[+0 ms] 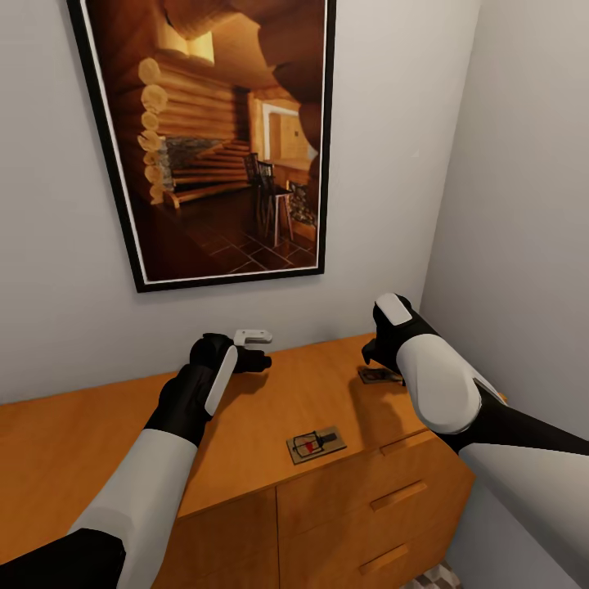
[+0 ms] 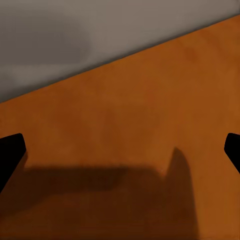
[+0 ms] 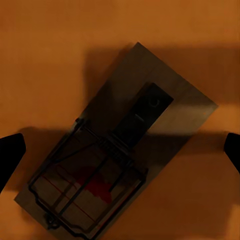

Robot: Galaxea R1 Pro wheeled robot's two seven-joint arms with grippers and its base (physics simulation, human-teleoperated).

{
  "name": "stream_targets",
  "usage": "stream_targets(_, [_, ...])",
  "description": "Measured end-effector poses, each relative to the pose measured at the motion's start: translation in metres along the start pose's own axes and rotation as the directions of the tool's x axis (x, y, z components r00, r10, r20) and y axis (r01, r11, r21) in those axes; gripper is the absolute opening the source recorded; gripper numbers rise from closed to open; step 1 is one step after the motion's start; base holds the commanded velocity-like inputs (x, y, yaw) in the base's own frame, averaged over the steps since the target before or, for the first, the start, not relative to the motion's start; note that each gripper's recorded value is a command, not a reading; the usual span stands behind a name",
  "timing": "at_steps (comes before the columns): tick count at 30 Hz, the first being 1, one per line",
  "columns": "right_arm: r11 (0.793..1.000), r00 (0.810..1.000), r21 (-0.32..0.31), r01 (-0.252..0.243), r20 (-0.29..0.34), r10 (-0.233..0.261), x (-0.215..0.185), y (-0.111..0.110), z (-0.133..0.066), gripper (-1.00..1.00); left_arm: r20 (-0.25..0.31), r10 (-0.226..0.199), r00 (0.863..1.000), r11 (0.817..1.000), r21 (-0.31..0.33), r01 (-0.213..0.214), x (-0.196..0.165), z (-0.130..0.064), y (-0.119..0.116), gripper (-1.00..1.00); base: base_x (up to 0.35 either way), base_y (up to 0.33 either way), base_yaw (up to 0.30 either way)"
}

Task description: Take the four mousetraps from the cabinet in the bathroom and place them on the bathroom floor. Make sure all four end up on the same floor surface, and ensure that at least two of them are either under or directly next to the same bathroom sink.

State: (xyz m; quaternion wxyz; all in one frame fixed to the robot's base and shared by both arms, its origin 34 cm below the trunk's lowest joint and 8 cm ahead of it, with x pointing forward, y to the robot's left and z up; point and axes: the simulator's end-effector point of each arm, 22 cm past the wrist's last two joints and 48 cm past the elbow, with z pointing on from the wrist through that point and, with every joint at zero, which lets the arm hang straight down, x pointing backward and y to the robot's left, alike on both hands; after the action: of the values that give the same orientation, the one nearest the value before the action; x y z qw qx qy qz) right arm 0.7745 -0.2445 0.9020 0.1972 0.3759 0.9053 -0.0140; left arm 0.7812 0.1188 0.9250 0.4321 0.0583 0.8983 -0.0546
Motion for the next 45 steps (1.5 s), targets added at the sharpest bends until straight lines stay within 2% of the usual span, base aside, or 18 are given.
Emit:
stream_targets(33, [1.0, 1.0, -0.008, 0.0, 0.002, 0.0, -0.0006, 0.0012, 0.0007, 1.0, -0.004, 0.001, 1.0, 1.0, 0.0, -0.001, 0.0015, 0.0005, -0.0001, 1.0, 0.0, 0.0, 0.0])
stream_targets(34, [1.0, 1.0, -0.008, 0.0, 0.002, 0.0, -0.0006, 0.0012, 0.0007, -1.0, -0.004, 0.0, 1.0, 1.0, 0.0, 0.0, 0.0015, 0.0005, -0.0001, 1.0, 0.0, 0.0, 0.0])
stream_targets(41, [1.0, 1.0, 0.0, 0.007, 0.005, -0.007, -0.001, -0.0006, 0.0015, -1.0, -0.004, 0.001, 1.0, 1.0, 0.0, -0.001, 0.0015, 0.0006, -0.0001, 1.0, 0.0, 0.0, 0.0])
stream_targets(45, [1.0, 1.0, -0.01, -0.006, 0.005, 0.006, -0.0017, 0.0016, 0.0009, -1.0, -0.004, 0.001, 1.0, 1.0, -0.001, -0.001, 0.0015, 0.0007, -0.0001, 1.0, 0.0, 0.0, 0.0])
